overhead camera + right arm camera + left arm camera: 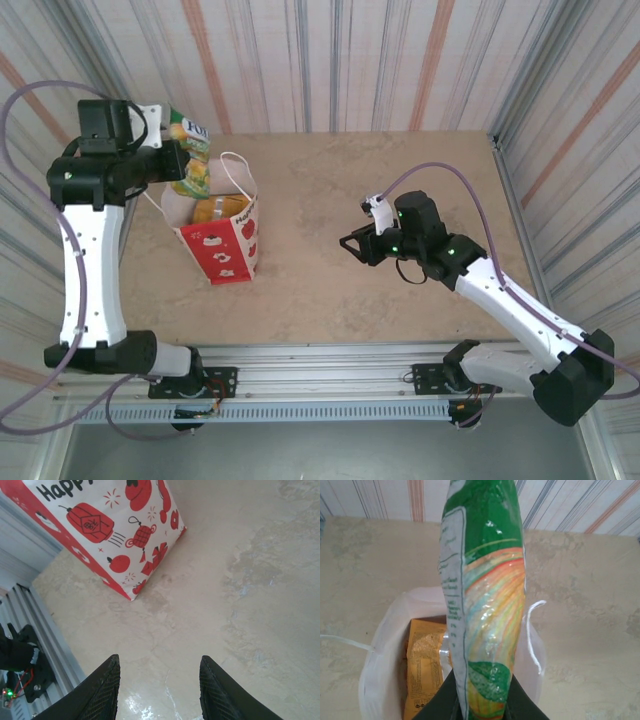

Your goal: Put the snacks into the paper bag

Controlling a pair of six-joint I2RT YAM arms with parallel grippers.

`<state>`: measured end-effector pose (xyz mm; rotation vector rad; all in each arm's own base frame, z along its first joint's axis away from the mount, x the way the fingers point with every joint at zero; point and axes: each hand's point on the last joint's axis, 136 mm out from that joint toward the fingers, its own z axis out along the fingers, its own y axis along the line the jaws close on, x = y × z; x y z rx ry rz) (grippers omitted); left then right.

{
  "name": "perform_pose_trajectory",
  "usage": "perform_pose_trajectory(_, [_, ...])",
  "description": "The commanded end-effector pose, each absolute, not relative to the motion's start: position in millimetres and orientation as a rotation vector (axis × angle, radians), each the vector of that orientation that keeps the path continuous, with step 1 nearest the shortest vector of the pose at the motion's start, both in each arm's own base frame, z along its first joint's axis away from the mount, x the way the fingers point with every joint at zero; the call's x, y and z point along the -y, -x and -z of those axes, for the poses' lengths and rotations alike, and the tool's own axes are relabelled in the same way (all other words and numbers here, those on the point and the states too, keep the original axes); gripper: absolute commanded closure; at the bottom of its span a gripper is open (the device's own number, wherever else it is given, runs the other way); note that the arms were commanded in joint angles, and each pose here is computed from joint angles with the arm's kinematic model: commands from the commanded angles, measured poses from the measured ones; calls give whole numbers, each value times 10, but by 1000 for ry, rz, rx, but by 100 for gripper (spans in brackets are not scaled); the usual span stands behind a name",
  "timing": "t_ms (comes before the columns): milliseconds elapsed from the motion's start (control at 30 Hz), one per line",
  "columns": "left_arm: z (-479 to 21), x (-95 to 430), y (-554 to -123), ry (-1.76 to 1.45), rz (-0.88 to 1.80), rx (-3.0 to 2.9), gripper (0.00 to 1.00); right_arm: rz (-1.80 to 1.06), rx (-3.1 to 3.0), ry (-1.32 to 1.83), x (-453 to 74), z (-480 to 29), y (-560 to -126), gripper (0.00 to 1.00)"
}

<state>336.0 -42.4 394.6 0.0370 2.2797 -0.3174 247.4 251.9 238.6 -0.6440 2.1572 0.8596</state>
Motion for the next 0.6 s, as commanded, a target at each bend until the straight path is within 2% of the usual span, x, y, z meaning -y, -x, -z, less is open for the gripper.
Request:
perform_pose_trajectory(0, [-3739,469,-3341,-51,362,-2355,98,-888,-2187,631,-2525,-2356,-2432,55])
perform_pose_trajectory(233, [-3374,540,-3277,-57,428,-2496,98,-886,-2190,630,-2513,-2358,-2424,55])
perform_pose_trajectory(567, [-3262,648,-3085,-45,536,-2590,98,-897,-2200,624,-2531,-2329,-2427,55])
